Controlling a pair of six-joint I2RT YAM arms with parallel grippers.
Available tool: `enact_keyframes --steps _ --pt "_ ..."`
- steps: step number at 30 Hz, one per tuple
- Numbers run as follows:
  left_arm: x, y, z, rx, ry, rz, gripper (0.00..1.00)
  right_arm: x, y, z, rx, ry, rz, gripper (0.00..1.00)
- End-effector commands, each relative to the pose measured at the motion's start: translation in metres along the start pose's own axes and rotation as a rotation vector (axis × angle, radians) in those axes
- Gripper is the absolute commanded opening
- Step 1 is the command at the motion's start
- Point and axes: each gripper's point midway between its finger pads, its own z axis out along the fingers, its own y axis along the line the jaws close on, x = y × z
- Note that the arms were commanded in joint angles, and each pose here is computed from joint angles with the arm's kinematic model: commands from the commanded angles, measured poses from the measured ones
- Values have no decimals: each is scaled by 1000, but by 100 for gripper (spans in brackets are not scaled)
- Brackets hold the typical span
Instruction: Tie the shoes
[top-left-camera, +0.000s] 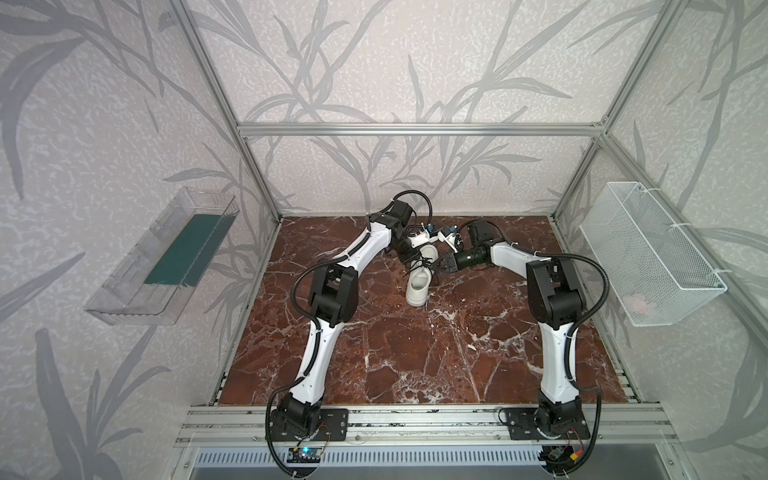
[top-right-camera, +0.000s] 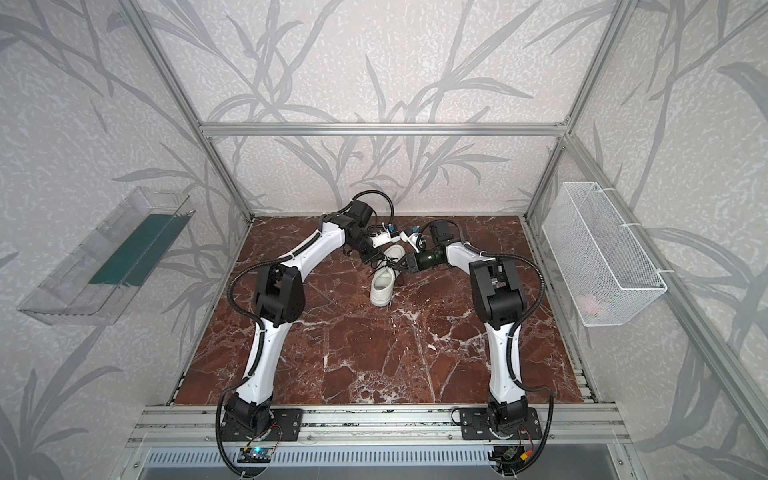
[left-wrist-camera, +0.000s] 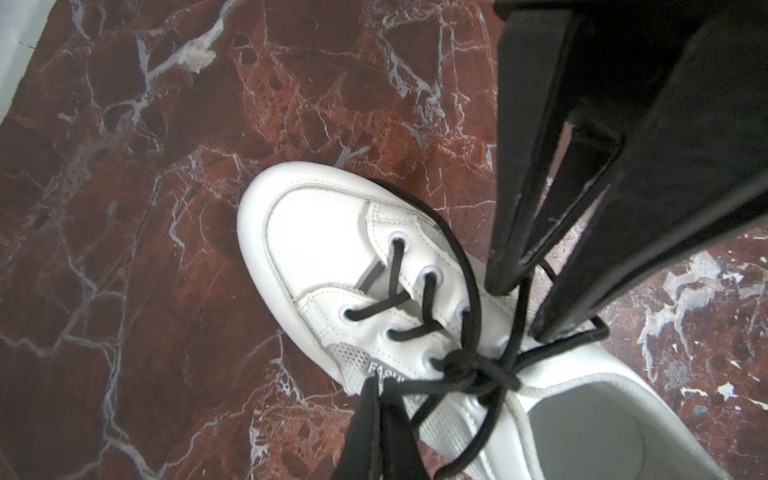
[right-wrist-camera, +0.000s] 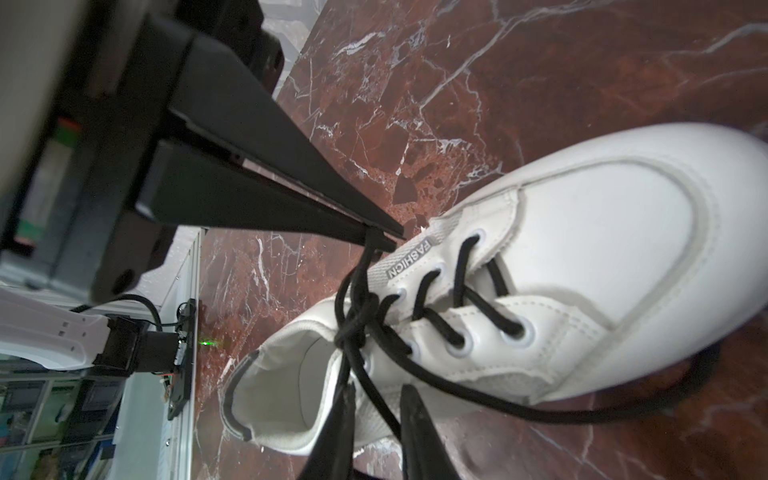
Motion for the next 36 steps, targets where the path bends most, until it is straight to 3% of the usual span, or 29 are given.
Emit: enact_keyframes --steps 1,17,26,36 --pt "3 -5 1 34 3 9 0 -5 8 0 -34 -16 -10 16" --pt "5 -11 3 68 -2 7 0 13 3 5 -17 3 19 21" --pt "5 -12 2 69 3 8 0 16 6 3 -23 -7 14 0" --pt "4 -8 -5 44 6 24 0 16 16 -8 25 -21 3 0"
